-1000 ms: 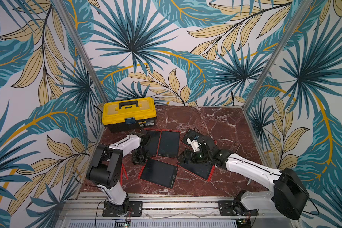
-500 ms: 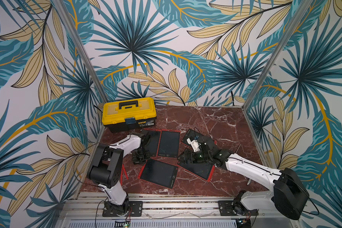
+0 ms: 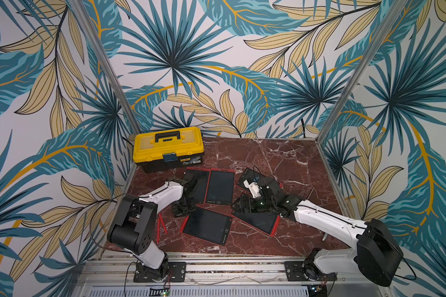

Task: Place the stylus back onto the writing tablet
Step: Place the stylus on the writing tablet.

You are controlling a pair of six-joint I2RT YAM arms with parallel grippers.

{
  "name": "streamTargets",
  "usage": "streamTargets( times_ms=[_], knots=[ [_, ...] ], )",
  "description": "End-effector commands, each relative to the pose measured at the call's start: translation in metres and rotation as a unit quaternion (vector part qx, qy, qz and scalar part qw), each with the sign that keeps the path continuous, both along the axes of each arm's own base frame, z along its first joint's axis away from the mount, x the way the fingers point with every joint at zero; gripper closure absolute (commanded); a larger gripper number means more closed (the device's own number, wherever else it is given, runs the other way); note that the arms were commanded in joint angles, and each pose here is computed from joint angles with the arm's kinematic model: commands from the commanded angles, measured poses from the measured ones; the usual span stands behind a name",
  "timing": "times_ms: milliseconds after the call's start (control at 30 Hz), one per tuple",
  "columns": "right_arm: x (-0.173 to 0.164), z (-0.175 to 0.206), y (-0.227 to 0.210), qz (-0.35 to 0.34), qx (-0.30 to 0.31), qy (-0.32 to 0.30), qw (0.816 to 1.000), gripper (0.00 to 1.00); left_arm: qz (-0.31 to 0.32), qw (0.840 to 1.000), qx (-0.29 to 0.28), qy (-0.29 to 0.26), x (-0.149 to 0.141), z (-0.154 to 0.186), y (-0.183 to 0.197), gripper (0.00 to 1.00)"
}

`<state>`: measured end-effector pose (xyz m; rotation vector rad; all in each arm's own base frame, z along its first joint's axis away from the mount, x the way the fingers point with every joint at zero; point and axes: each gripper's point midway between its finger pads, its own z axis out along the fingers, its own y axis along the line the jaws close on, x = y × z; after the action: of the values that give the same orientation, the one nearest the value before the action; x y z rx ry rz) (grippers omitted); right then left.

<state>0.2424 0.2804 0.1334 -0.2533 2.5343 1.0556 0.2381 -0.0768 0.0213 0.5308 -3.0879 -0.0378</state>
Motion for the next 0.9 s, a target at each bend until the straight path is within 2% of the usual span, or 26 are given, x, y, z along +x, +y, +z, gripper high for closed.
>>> streamTargets(
  times_ms=[0,167,567,733,867],
  knots=[
    [-0.004,-0.002,-0.003,0.002,-0.007,-0.002,1.000,0.01,0.015,1.000,0.004,0.014,-0.015,-0.013,-0.002,1.00],
    [-0.004,-0.001,-0.003,0.003,-0.008,-0.004,1.000,0.01,0.021,1.000,0.004,0.000,-0.014,-0.011,-0.006,1.00],
    [-0.006,-0.003,-0.007,-0.002,-0.009,-0.005,1.000,0.01,0.024,0.998,0.049,0.000,-0.029,-0.027,-0.004,1.00],
    [-0.007,-0.003,-0.007,-0.002,-0.009,-0.005,1.000,0.01,0.023,0.999,0.041,0.000,-0.028,-0.027,-0.008,1.00],
    [-0.007,-0.001,-0.007,0.000,-0.008,-0.010,1.000,0.01,0.035,0.999,0.023,-0.020,-0.020,-0.011,-0.009,1.00]
  ],
)
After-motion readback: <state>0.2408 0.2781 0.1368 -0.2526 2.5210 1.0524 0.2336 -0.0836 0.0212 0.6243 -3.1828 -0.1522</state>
